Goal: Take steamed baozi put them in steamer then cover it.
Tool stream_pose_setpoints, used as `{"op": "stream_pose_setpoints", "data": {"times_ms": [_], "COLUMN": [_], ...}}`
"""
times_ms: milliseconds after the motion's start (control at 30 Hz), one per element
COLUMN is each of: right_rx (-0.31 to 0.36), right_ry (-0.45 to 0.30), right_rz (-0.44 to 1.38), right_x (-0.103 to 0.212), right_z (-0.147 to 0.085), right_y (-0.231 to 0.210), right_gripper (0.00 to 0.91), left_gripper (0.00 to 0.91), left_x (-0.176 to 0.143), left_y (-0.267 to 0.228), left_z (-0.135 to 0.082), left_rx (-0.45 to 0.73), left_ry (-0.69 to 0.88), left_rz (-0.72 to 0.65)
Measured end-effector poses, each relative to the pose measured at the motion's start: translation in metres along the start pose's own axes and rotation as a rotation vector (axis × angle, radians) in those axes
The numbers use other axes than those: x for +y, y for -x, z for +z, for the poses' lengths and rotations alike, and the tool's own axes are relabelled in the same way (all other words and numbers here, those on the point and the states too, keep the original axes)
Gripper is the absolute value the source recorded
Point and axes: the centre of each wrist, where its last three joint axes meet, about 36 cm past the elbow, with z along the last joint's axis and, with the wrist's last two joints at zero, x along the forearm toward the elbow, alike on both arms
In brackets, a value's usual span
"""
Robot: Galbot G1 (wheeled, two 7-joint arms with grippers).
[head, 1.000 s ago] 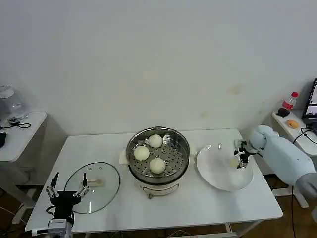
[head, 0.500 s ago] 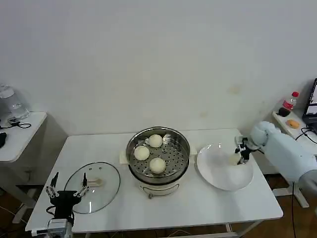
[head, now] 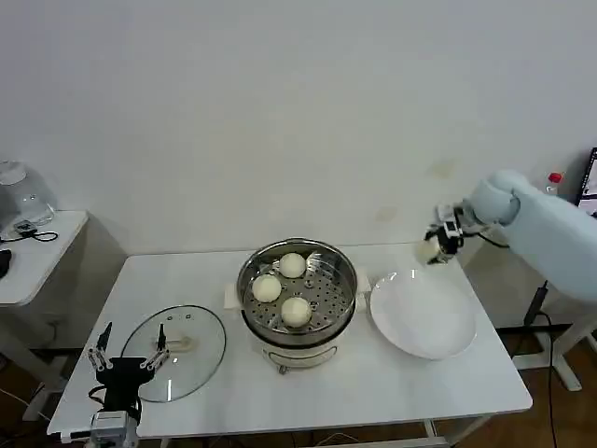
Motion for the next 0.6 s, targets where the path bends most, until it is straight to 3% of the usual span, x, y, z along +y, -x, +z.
{"op": "stream_pose_setpoints", "data": {"times_ms": [333, 600], "right_rx": [-0.121, -0.176], "right_ry": [-0.049, 0.008], "right_rz": [0.005, -0.054], "right_x": [-0.007, 0.005], "right_z": [-0.109, -0.167], "right_y": [-0.036, -0.023], "right_gripper": [0.665, 0.665], "left_gripper": [0.907, 0.907], "left_x": [-0.001, 0.000], "left_y": [0.003, 0.001], "left_z": [-0.001, -0.004], "left_rx": [-0.006, -0.017], "left_ry": [-0.003, 0.001], "left_rz": [-0.006, -0.014]}}
